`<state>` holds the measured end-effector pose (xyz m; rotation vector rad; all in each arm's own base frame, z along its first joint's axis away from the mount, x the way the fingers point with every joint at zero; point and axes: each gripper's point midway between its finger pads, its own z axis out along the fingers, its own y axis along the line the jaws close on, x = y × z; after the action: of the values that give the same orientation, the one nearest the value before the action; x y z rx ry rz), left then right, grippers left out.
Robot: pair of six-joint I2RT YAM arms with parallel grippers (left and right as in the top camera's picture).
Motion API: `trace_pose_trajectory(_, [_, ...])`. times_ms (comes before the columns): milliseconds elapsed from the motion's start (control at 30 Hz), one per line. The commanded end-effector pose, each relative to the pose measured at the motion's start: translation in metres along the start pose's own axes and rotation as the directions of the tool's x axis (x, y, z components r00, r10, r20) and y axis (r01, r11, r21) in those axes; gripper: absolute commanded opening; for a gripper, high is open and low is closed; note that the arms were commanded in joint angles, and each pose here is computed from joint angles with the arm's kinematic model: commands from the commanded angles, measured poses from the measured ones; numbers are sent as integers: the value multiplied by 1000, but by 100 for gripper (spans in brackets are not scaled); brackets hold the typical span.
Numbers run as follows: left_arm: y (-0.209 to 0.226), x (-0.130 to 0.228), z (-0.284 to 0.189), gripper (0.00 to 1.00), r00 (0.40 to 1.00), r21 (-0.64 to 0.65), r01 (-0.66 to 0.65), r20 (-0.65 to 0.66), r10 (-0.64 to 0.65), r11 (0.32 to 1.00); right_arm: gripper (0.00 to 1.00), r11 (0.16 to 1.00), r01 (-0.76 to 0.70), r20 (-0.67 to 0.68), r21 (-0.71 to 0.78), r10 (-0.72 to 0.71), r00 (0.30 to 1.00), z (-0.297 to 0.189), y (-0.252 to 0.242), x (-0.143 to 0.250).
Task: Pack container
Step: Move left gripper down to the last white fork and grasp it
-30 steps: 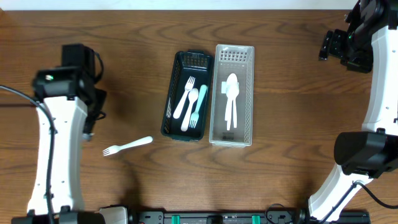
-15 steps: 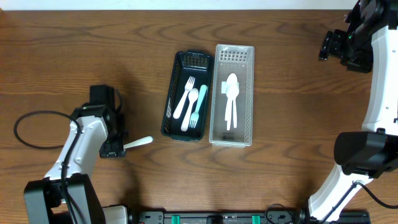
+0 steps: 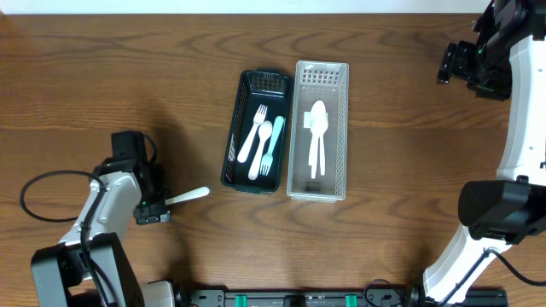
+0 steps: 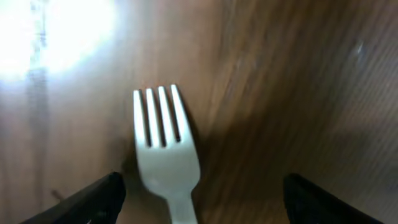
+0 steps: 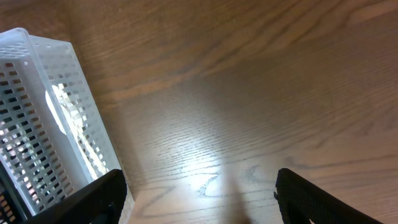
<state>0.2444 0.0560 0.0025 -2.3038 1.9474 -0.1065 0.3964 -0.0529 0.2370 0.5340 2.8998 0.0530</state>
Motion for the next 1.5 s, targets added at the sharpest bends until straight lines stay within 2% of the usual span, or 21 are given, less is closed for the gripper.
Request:
trace_pose_trajectory(0, [2, 3, 4, 83, 999, 4, -19, -28, 20, 1000, 80, 1000, 15, -4, 7, -15, 1000, 0, -1, 2])
trace_pose_trajectory(200, [1, -3, 4, 83, 1000, 9, -2, -24, 2, 1000, 80, 1000, 15, -10, 8, -15, 1000, 0, -2, 3])
trace_pose_trajectory(633, [6, -14, 6, 75, 1000, -8, 6, -29, -6, 1000, 79, 1000, 15, -12, 8, -14, 1000, 0, -2, 4])
trace_pose_trajectory(1000, [32, 3, 32, 72, 992, -157, 4, -121, -23, 988, 79, 1000, 14, -21, 10, -14, 1000, 0, -2, 6])
trace_pose_trajectory(1267, [36, 3, 35, 72, 992, -177, 4, -122, -26, 984, 79, 1000, 14, -24, 11, -13, 1000, 0, -2, 7])
trace_pose_trajectory(1300, [36, 3, 35, 71, 992, -177, 4, -122, -26, 984, 79, 1000, 14, -24, 11, -14, 1000, 0, -2, 7])
trace_pose_trajectory(1467, [37, 4, 35, 54, 992, -183, 4, -124, -27, 983, 79, 1000, 14, -24, 11, -14, 1000, 0, -2, 7])
